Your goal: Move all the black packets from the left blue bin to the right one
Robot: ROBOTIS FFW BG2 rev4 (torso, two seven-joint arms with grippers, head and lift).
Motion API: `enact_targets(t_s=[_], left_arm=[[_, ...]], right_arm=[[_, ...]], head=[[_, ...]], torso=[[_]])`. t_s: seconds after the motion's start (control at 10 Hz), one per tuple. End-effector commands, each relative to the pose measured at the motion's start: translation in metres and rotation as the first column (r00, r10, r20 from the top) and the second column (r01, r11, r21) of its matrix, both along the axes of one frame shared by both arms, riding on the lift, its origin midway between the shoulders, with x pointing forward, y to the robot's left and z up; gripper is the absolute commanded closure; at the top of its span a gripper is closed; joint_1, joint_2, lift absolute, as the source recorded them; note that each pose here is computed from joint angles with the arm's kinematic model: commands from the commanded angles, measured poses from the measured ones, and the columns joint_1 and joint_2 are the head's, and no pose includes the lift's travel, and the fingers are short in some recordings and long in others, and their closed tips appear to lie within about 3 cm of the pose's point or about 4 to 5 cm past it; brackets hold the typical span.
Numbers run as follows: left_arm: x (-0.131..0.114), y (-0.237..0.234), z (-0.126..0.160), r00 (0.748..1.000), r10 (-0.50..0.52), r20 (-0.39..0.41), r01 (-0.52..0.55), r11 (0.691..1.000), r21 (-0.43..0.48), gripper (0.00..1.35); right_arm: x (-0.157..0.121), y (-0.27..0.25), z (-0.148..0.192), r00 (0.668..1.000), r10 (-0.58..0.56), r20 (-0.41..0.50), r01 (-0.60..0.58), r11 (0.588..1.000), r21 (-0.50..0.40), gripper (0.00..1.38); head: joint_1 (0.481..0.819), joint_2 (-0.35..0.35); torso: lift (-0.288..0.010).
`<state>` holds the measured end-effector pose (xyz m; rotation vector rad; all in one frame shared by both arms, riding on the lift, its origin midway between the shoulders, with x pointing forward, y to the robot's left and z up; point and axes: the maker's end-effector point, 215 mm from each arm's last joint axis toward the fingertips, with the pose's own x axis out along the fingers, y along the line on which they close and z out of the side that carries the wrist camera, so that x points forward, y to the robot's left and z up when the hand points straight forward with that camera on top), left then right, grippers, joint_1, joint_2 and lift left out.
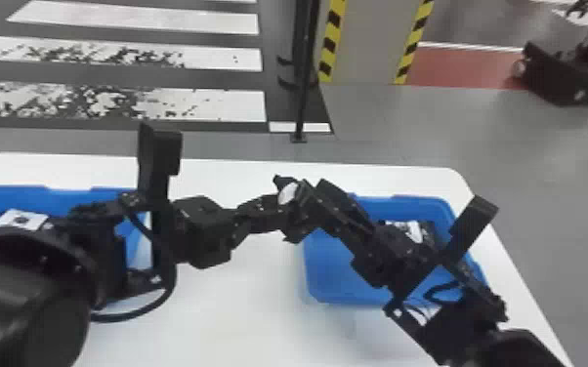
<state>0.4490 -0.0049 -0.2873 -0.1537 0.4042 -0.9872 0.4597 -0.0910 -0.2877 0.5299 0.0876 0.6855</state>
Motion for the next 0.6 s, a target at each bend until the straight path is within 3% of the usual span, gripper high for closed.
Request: enact_targets(t_s=[0.0, 0.1, 0.3, 0.5], left_arm=[[0.001, -0.001, 0.003, 1.0, -0.001, 0.008, 0.001, 1.0, -0.003, 1.21], [0.002, 0.0, 0.004, 1.0, 0.001, 0.01, -0.001, 1.0, -0.004, 1.21], [0.002, 0.001, 0.004, 1.0, 0.006, 0.007, -0.006, 1.0, -0.011, 1.17], [-0.003, 0.008, -0.008, 0.999, 0.03, -0.044, -0.032, 0.999, -0.033, 0.33]], right_arm=[[-0.002, 0.006, 0.001, 1.0, 0.02, -0.008, -0.02, 0.999, 0.037, 1.28], [-0.004, 0.014, -0.002, 0.998, 0.053, -0.022, -0.051, 0.995, 0.087, 1.28], [-0.005, 0.016, -0.001, 0.998, 0.064, -0.018, -0.062, 0.993, 0.097, 1.28], [-0.001, 0.009, 0.004, 0.999, 0.051, -0.007, -0.05, 0.994, 0.099, 1.28]], head=[[0.695, -0.119], [0.695, -0.115], [0.695, -0.101], [0.695, -0.097]], torso=[[-0.15], [-0.15], [-0.15], [-0.15]])
